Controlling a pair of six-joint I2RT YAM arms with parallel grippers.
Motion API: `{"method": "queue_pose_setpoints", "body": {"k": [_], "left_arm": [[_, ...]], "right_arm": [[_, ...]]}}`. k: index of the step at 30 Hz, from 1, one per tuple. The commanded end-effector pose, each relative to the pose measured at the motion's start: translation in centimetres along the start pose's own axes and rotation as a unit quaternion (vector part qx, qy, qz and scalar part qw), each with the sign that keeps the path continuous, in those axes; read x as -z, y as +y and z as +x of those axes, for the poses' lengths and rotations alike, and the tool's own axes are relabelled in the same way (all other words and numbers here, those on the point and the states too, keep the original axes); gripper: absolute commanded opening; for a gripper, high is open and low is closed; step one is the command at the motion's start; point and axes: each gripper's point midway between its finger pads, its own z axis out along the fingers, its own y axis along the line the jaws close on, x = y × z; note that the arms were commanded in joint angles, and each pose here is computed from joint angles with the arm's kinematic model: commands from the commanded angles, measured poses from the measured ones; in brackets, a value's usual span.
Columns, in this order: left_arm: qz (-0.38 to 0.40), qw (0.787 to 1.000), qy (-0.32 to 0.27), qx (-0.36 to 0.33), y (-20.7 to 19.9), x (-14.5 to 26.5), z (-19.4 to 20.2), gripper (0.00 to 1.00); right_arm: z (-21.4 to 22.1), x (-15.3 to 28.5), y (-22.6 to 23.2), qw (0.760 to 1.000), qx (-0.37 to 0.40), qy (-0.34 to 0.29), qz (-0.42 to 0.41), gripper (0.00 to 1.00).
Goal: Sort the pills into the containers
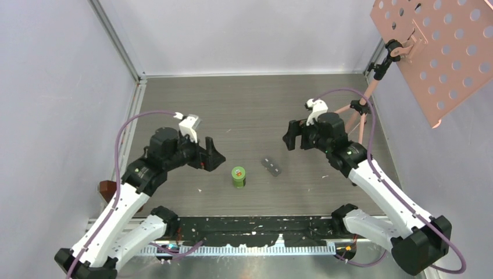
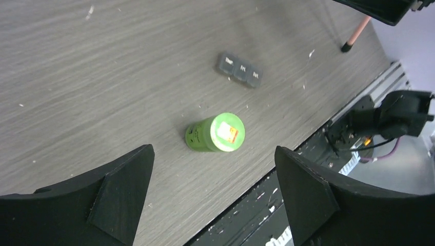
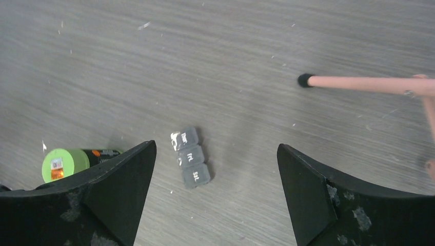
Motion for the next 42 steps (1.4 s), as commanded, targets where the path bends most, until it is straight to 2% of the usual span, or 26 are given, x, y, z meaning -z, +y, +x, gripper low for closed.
{"method": "queue_pose_setpoints", "body": {"k": [1,7,13,18,25,32,39,42], "left_arm": [[0.002,0.999,-0.017,-0.029,-0.6,-1.3,0.2,0.91],[0.000,0.999,-0.022,-0.029,-0.8,-4.1,2.7,0.91],[-0.007,0.995,-0.023,-0.092,-1.7,-7.4,6.0,0.91],[-0.020,0.991,-0.033,-0.129,-1.9,-8.4,6.8,0.91],[0.008,0.990,-0.048,-0.131,-2.7,-8.5,7.0,0.91],[-0.042,0.989,-0.055,-0.129,-1.1,-7.2,6.0,0.91],[-0.029,0.991,-0.059,-0.113,-1.5,-6.3,5.7,0.92],[-0.047,0.994,-0.053,-0.078,-0.3,-6.2,5.7,0.91]], "right_arm": [[2.2,-1.1,1.2,0.999,0.033,0.026,0.010,0.98],[7.5,-3.6,2.3,0.993,0.049,0.103,0.023,0.99],[11.4,-6.1,3.5,0.985,0.058,0.161,0.022,0.99],[14.2,-7.5,5.1,0.975,0.085,0.206,0.012,0.96],[15.2,-8.3,6.8,0.971,0.099,0.219,0.000,0.92],[15.3,-8.9,6.4,0.969,0.100,0.222,0.024,0.87],[14.9,-9.5,5.6,0.966,0.113,0.228,0.055,0.84],[13.8,-9.1,6.2,0.968,0.111,0.219,0.045,0.84]]}}
